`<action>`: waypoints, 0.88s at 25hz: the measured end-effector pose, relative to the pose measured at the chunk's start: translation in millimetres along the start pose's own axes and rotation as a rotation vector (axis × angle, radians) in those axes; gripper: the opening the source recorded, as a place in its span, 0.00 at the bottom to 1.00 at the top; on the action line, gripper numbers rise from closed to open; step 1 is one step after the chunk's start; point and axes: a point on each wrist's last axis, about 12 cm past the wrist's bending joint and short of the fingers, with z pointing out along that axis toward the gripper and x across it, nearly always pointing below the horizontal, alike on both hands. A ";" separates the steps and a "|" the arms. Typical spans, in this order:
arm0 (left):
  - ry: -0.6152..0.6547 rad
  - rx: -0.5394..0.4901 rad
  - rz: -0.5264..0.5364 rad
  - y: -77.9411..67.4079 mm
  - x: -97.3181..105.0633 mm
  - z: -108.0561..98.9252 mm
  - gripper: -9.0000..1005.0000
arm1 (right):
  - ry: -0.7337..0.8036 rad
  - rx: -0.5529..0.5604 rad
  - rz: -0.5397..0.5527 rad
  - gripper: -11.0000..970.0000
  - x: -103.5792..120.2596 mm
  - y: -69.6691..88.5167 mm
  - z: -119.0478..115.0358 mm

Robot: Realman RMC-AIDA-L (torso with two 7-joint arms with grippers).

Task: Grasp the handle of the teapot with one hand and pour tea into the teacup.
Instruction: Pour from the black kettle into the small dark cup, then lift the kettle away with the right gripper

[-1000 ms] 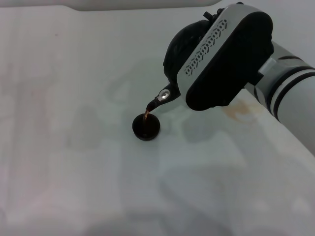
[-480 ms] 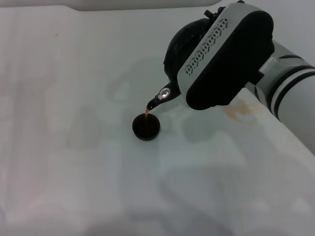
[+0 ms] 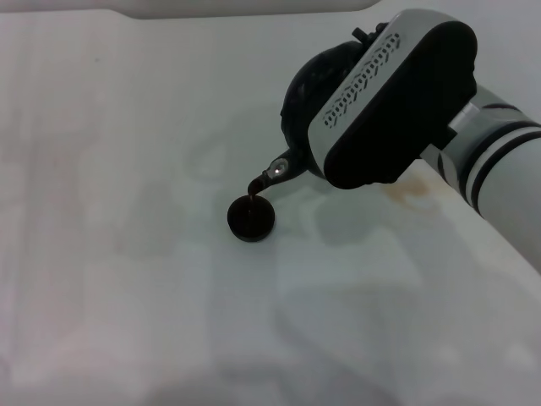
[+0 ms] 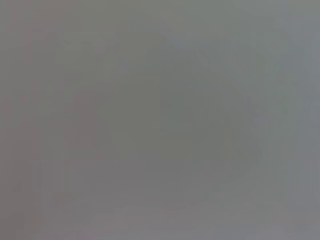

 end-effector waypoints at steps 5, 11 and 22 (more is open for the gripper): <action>0.004 -0.001 -0.004 -0.8 0.7 0.5 0.87 | 0.010 -0.012 0.032 0.14 2.4 -0.1 0.5; 0.005 0.000 -0.006 -1.0 0.9 0.7 0.87 | 0.018 -0.026 0.085 0.15 4.8 0.4 0.3; -0.001 0.004 -0.006 -1.0 0.1 -0.1 0.87 | 0.054 -0.013 0.313 0.17 20.7 -17.0 -1.9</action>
